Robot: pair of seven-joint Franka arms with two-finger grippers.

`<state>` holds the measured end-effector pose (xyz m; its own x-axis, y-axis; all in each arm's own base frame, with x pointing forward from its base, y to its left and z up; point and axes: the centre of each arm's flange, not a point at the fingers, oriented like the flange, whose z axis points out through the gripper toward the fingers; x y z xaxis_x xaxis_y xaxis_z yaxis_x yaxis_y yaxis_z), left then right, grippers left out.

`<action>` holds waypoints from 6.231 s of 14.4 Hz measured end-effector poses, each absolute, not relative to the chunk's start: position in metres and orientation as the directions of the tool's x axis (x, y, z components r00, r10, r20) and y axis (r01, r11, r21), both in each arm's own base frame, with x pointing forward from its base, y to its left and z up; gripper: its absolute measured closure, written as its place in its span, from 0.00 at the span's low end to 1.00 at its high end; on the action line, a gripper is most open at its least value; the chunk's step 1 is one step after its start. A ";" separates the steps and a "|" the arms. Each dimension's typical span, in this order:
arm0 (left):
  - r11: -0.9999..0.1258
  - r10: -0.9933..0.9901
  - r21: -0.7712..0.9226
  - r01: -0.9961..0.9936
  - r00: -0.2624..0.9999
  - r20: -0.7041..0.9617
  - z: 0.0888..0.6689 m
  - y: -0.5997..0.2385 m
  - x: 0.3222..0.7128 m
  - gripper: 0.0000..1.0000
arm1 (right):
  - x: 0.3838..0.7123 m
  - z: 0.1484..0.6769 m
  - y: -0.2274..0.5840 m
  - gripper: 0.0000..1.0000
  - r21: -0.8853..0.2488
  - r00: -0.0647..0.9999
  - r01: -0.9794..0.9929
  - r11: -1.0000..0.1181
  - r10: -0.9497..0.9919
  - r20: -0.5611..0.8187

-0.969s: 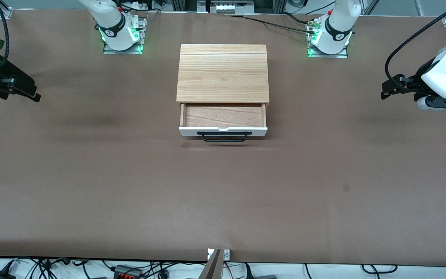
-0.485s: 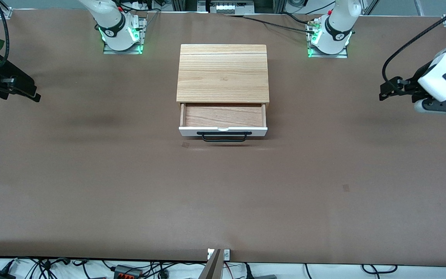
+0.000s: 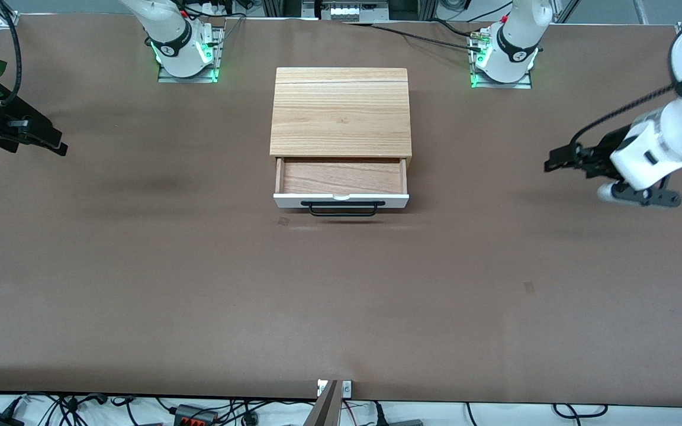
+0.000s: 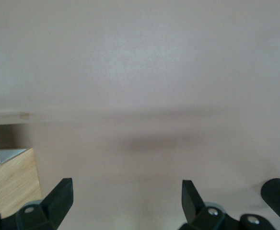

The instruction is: Close drawer with both arms simultaneously

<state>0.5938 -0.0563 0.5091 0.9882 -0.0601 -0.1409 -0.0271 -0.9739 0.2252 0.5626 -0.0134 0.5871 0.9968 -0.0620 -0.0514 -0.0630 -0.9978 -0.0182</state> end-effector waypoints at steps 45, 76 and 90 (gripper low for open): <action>-0.989 -0.051 0.149 -0.010 0.961 -0.272 0.337 -0.340 0.590 0.00 | 0.594 0.289 0.340 0.00 -0.341 0.977 0.171 -0.924 0.204 -0.062; -0.996 -0.063 0.084 -0.037 0.943 -0.326 0.316 -0.353 0.511 0.00 | 0.550 0.268 0.326 0.00 -0.364 0.847 0.184 -0.913 0.335 -0.413; -0.985 0.114 0.117 0.130 0.984 -0.137 0.395 -0.254 0.608 0.00 | 0.640 0.386 0.224 0.00 -0.320 0.956 0.136 -0.938 0.209 -0.207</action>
<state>0.6080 -0.2538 0.3952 0.9841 0.1138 -0.1366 0.1301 -0.9846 0.1168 0.6405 0.2240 0.3856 0.9557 0.2095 -0.2069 0.1363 -0.9377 -0.3195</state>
